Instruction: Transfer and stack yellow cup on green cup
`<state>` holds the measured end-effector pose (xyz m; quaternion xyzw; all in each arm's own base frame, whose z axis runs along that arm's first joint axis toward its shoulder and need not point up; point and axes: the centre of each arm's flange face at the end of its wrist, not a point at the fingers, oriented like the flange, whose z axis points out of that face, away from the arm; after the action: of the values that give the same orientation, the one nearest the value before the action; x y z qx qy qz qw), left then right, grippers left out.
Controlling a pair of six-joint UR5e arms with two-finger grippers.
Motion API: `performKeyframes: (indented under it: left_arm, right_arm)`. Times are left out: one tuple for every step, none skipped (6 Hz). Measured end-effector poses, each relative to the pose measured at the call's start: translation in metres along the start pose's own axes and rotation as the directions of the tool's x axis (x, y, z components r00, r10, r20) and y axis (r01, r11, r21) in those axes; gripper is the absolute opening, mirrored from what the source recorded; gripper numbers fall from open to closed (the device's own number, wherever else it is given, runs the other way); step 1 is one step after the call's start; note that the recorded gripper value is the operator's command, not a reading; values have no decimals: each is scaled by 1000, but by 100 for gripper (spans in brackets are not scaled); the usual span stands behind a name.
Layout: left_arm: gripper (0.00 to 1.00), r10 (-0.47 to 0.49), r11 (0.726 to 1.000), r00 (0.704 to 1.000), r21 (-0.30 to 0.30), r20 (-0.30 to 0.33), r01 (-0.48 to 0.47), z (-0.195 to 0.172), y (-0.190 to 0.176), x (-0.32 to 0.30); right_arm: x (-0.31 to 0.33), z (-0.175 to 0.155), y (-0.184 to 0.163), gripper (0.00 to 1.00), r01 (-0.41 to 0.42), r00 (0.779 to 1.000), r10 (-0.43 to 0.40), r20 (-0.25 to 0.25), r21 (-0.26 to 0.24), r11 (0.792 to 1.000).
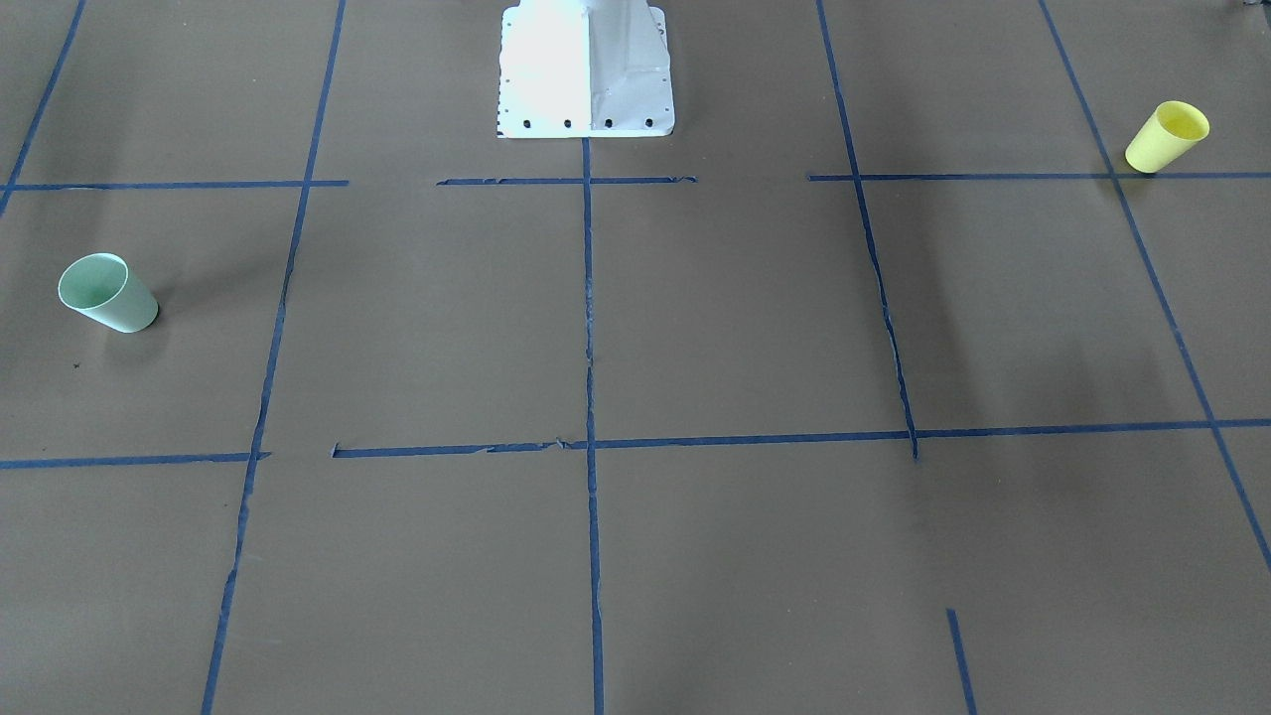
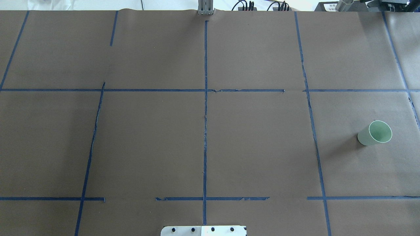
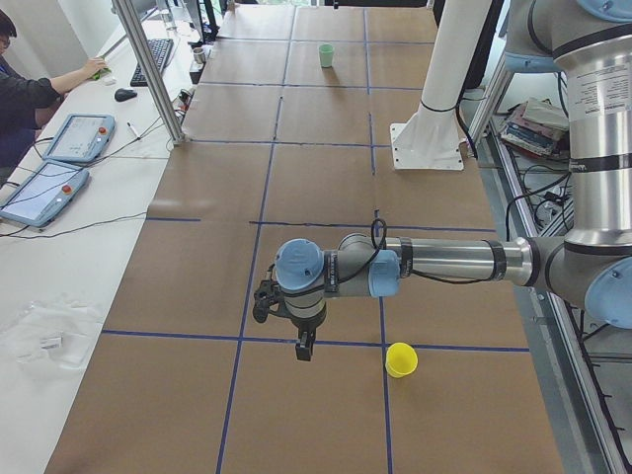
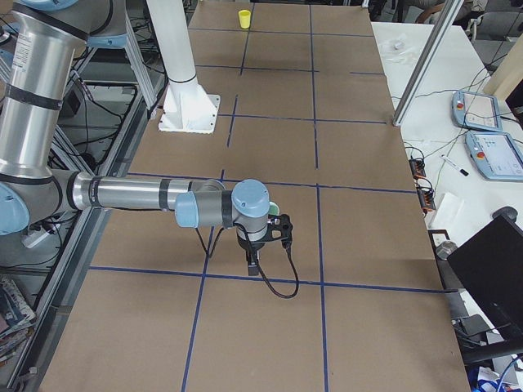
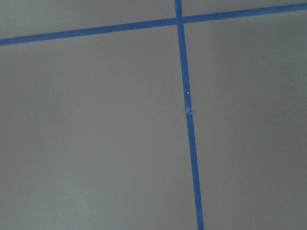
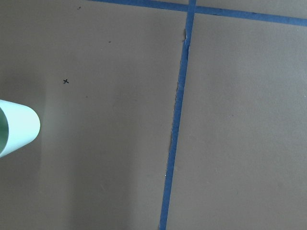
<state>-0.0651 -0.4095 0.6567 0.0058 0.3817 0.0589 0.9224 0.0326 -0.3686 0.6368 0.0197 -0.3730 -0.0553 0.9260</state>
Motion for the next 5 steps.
performKeyframes:
  left_arm:
    - [100, 4, 1000, 1000, 4, -2, -4, -3, 0, 4]
    - [100, 11, 1000, 1000, 10, -2, -11, -8, -1, 9]
    - [100, 15, 1000, 1000, 16, 0, -15, -10, -2, 11]
    - [100, 41, 998, 999, 46, 5, -41, -20, -16, 19]
    - [100, 87, 992, 996, 96, 11, -87, -39, -39, 35]
  right_arm:
    - [0, 0, 0, 100, -1, 1000, 1, 5, 0, 1000]
    - [-1, 0, 0, 100, -1, 1000, 1, 12, 0, 1000]
    - [-2, 0, 0, 100, 0, 1000, 0, 15, 0, 1000]
    - [-2, 0, 0, 100, 0, 1000, 0, 16, 1, 1000]
    - [-3, -1, 0, 100, 2, 1000, -2, 16, 2, 1000]
